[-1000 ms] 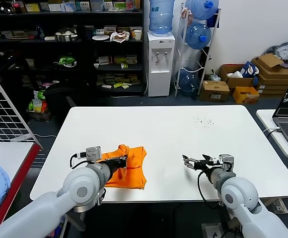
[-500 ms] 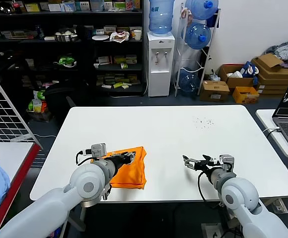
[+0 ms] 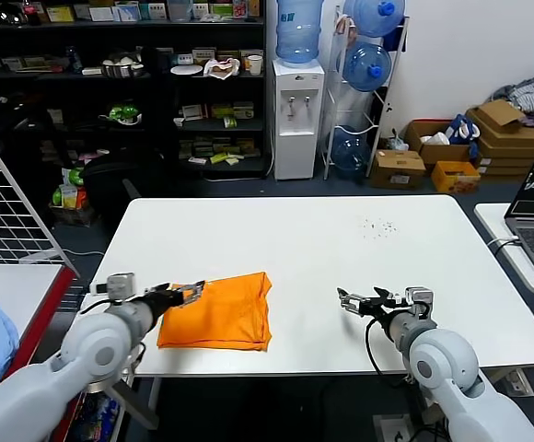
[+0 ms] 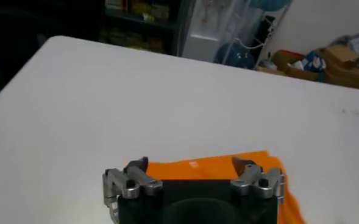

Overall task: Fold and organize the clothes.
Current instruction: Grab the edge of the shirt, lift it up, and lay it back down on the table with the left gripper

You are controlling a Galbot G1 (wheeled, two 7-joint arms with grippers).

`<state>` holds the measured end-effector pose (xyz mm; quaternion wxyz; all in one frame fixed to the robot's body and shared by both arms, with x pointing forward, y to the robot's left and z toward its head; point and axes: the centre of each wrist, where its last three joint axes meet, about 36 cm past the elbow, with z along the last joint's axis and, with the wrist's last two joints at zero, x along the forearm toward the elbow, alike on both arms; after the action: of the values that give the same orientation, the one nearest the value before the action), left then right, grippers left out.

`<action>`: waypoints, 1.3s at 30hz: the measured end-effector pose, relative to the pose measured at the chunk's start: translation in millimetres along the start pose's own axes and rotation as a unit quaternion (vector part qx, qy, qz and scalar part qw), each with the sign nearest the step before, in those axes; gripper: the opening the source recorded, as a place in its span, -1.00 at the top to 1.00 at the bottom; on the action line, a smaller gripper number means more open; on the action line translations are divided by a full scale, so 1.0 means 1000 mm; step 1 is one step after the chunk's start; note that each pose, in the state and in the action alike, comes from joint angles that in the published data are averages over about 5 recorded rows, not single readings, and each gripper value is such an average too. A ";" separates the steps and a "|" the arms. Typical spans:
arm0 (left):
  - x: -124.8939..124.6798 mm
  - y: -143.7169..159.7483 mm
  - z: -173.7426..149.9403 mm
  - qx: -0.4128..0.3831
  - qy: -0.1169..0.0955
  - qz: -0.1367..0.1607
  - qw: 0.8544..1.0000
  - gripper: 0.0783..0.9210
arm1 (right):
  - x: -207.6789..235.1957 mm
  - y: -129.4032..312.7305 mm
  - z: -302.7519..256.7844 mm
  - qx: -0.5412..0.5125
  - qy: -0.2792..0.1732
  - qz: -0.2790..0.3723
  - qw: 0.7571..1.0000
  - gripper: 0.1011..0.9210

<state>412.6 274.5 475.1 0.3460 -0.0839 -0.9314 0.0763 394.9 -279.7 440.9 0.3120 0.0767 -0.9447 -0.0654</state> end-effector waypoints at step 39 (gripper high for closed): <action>-0.029 0.081 0.032 -0.024 0.052 0.052 0.997 -0.52 | 0.004 -0.002 0.006 -0.002 0.004 0.006 1.000 -1.00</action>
<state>421.4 345.0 416.1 0.3876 -0.1443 -0.9079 0.0678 388.6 -281.8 438.3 0.3164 0.0708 -0.9438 -0.0649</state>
